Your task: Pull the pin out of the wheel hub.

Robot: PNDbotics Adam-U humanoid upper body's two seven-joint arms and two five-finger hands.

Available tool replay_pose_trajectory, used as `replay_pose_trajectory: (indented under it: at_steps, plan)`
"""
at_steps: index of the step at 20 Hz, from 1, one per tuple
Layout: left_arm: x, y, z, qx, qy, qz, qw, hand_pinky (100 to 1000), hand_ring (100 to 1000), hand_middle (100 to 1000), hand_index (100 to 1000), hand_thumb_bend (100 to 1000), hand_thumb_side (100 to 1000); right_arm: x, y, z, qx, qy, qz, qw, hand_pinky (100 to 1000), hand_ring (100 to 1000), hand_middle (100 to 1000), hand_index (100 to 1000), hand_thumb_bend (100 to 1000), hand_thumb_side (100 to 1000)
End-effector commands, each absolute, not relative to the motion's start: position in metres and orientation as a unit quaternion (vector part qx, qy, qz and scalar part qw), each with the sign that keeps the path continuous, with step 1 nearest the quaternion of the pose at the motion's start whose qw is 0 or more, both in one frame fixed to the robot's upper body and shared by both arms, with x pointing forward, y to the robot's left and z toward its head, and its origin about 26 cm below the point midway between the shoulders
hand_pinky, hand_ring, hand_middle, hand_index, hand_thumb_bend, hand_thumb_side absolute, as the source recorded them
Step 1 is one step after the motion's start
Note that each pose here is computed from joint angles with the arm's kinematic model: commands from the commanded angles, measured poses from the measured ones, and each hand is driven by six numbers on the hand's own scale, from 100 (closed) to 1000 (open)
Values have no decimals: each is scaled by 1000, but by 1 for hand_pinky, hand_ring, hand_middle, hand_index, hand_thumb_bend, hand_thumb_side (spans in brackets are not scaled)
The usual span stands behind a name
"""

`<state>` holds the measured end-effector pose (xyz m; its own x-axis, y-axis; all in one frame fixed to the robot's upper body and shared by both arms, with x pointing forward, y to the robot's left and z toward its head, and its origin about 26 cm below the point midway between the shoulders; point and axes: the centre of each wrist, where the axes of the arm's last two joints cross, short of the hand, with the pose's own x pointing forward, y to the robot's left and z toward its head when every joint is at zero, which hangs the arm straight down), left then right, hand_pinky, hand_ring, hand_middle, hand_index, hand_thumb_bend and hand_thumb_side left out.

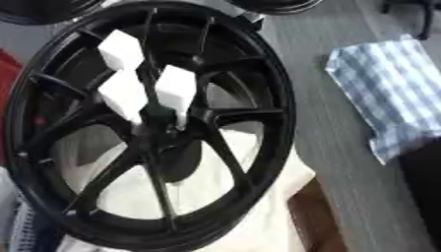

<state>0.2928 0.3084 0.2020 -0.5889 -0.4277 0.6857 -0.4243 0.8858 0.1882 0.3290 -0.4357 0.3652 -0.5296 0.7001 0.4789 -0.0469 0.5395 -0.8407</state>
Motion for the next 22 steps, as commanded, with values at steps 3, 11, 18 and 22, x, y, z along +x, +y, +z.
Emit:
replay_pose_trajectory:
  at_steps: [3, 11, 18, 22]
  plan:
    - [289, 313, 210, 255, -894, 4, 368, 646, 545, 570, 705, 100, 592, 327, -478, 335, -244, -758, 352, 492, 1000, 1000, 934, 975, 100, 100]
    - [290, 310, 210, 246, -896, 0, 370, 646, 546, 570, 705, 100, 590, 312, -498, 271, -272, -723, 323, 547, 1000, 1000, 952, 996, 100, 178]
    - [292, 304, 210, 229, -899, -10, 373, 644, 545, 568, 704, 100, 591, 285, -485, 252, -255, -785, 292, 483, 1000, 1000, 753, 846, 100, 627]
    - [293, 300, 212, 216, -902, -16, 372, 643, 546, 567, 704, 100, 593, 293, -448, 267, -213, -832, 310, 408, 1000, 1000, 702, 808, 100, 560]
